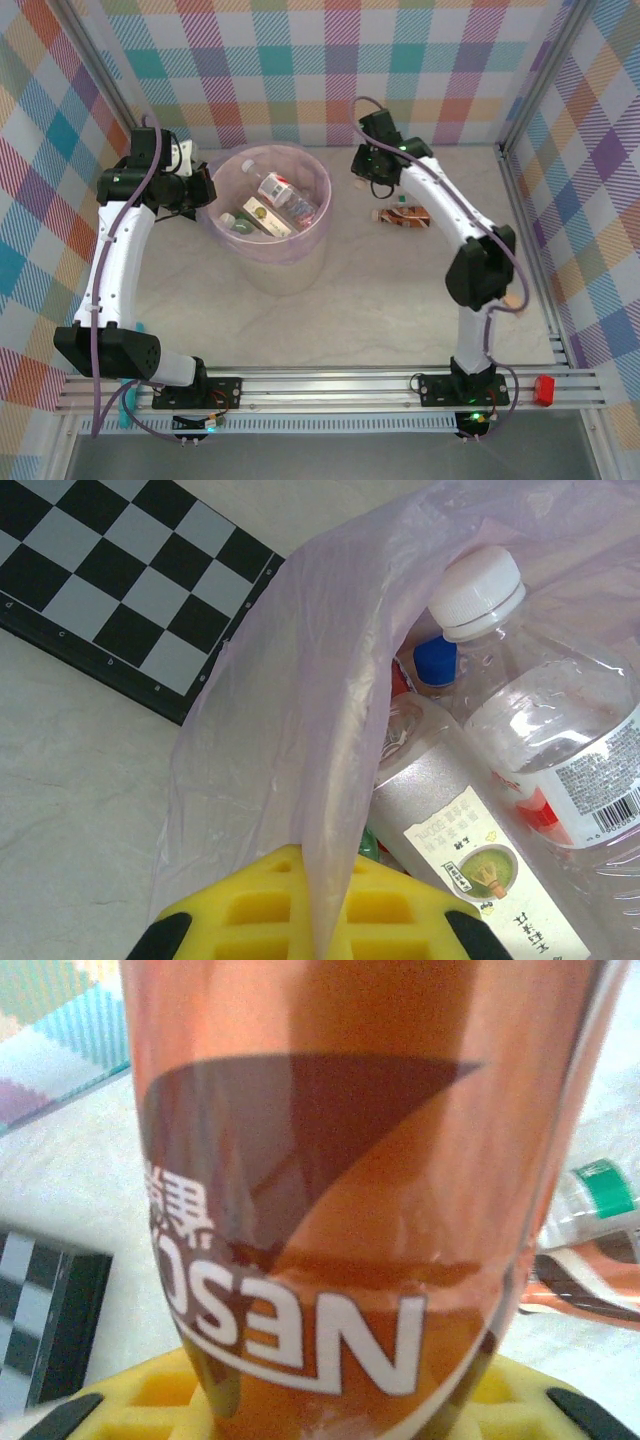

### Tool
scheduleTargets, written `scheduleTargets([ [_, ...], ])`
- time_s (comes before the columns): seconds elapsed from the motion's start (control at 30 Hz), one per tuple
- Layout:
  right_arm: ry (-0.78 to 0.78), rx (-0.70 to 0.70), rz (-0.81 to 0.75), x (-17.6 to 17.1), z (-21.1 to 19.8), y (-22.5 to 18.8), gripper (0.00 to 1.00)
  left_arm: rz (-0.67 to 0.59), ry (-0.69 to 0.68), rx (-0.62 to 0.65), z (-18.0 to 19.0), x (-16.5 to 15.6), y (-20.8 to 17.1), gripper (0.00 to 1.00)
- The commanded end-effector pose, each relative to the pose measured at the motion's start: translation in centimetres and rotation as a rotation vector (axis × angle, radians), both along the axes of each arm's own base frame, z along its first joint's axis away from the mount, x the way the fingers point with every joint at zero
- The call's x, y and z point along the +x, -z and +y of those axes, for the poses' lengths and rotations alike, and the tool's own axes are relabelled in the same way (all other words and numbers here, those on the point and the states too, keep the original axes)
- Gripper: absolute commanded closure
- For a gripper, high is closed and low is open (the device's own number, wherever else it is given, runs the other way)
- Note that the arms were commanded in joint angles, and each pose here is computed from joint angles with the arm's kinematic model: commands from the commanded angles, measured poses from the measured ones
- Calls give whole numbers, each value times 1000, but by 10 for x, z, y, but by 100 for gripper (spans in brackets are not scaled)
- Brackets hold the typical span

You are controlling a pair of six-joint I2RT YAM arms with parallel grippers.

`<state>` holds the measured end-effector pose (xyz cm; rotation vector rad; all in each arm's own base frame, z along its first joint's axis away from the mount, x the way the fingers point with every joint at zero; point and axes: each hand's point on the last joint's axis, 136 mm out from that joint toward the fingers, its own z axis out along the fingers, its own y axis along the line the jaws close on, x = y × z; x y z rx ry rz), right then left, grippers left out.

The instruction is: Put the plastic bottles in the bin

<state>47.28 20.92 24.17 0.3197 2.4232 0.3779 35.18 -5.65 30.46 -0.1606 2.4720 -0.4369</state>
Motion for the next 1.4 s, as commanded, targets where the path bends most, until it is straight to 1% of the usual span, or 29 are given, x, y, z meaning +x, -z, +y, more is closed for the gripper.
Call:
scheduleTargets([
  [0.0, -203, -11, -52, -21, -3, -20, 78, -4, 64, -82, -25, -11, -9, 100],
  [0.13, -245, -78, -53, -50, -29, -46, 78, 0, 91, -82, -38, -9, -6, 100],
  [0.3, -303, -150, -35, -90, -50, -79, 76, -3, 118, -89, -53, -4, -4, 100],
  [0.4, -327, -164, -45, -111, -58, -97, 76, -1, 131, -93, -62, -2, -2, 100],
  [0.57, -360, -136, -57, -139, -59, -122, 76, 5, 163, -94, -78, 4, 1, 100],
  [0.7, -437, -103, -88, -156, -37, -142, 76, 9, 193, -98, -94, 9, 3, 100],
  [0.87, -520, -93, -93, -166, -10, -153, 75, 9, 226, -110, -110, 15, 3, 100],
  [1.03, -660, -54, -110, -181, 37, -161, 75, 18, 243, -102, -119, 18, 6, 100],
  [1.2, -778, -60, -56, -192, 79, -143, 75, 8, 252, -97, -124, 19, 3, 100],
  [1.37, -845, -133, 43, -193, 104, -102, 73, 1, 254, -97, -124, 19, 2, 100],
])
